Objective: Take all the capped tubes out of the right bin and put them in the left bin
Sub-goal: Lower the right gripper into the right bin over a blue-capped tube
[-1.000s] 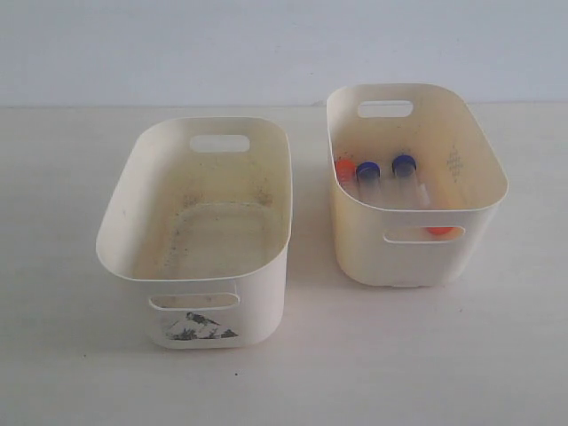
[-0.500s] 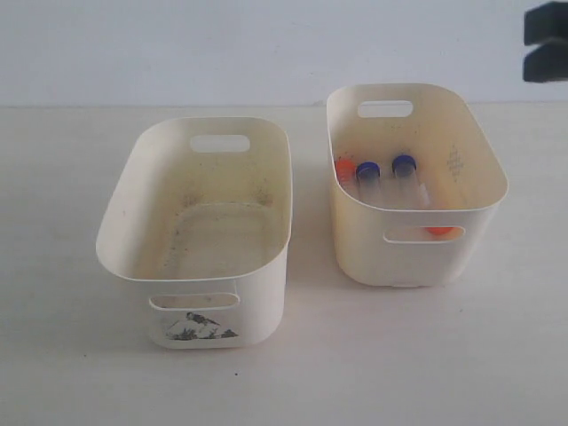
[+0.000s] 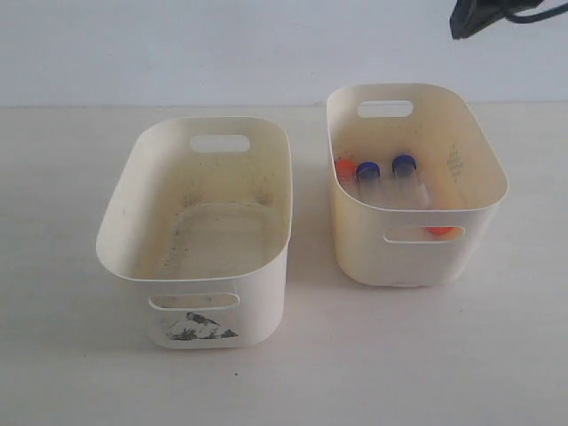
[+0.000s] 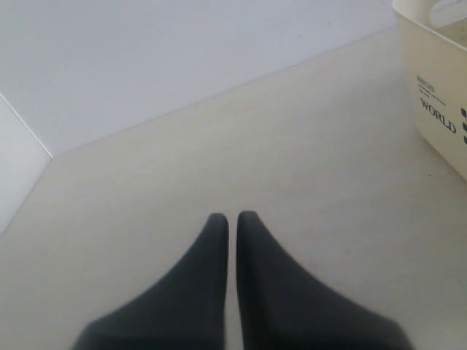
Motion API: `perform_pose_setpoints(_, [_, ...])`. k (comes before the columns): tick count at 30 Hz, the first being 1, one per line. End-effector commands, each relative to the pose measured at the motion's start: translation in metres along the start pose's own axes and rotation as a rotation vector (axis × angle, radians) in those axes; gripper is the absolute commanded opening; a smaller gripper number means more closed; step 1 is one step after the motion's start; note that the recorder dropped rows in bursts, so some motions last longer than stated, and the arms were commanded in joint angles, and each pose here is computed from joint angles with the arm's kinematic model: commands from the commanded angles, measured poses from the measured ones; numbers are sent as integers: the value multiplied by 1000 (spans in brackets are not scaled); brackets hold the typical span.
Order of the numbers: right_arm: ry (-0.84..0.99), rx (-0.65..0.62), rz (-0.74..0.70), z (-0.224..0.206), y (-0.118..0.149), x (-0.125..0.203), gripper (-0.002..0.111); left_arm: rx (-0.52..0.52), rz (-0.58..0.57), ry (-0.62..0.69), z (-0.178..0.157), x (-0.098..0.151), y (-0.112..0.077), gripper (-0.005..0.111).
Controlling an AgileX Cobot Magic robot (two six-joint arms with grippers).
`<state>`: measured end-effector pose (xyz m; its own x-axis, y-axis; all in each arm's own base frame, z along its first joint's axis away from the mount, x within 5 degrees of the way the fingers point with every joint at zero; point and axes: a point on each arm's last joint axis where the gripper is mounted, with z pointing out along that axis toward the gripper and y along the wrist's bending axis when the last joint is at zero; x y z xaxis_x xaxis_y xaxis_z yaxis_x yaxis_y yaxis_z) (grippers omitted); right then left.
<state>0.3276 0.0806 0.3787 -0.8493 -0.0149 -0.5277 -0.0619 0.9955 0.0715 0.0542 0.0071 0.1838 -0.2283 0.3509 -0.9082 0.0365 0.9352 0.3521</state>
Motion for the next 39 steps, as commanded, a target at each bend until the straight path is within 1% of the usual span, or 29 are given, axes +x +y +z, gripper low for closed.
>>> perform_pose_setpoints(1, [105, 27, 1, 34, 6, -19, 0, 5, -11, -6, 0, -1, 0, 4])
perform_pose_setpoints(7, [214, 41, 1, 89, 10, -20, 0, 5, -11, -6, 0, -1, 0, 4])
perform_pose_setpoints(11, [284, 26, 13, 117, 13, -15, 0, 5, -11, -6, 0, -1, 0, 4])
perform_pose_setpoints(17, [391, 44, 21, 164, 10, -4, 0, 5, -11, -6, 0, -1, 0, 4])
perform_pose_setpoints(24, [462, 63, 28, 195, 6, 5, 0, 5, -11, -6, 0, -1, 0, 4])
perform_pose_setpoints(27, [470, 72, 49, 199, -4, 5, 0, 5, -11, -6, 0, -1, 0, 4])
perform_pose_setpoints(29, [473, 61, 61, 199, -5, 5, 0, 5, -11, -6, 0, -1, 0, 4])
perform_pose_setpoints(35, [532, -18, 123, 216, 4, 14, 0, 5, -11, -6, 0, -1, 0, 4])
perform_pose_setpoints(39, [555, -10, 152, 225, 4, 18, 0, 5, -11, -6, 0, -1, 0, 4])
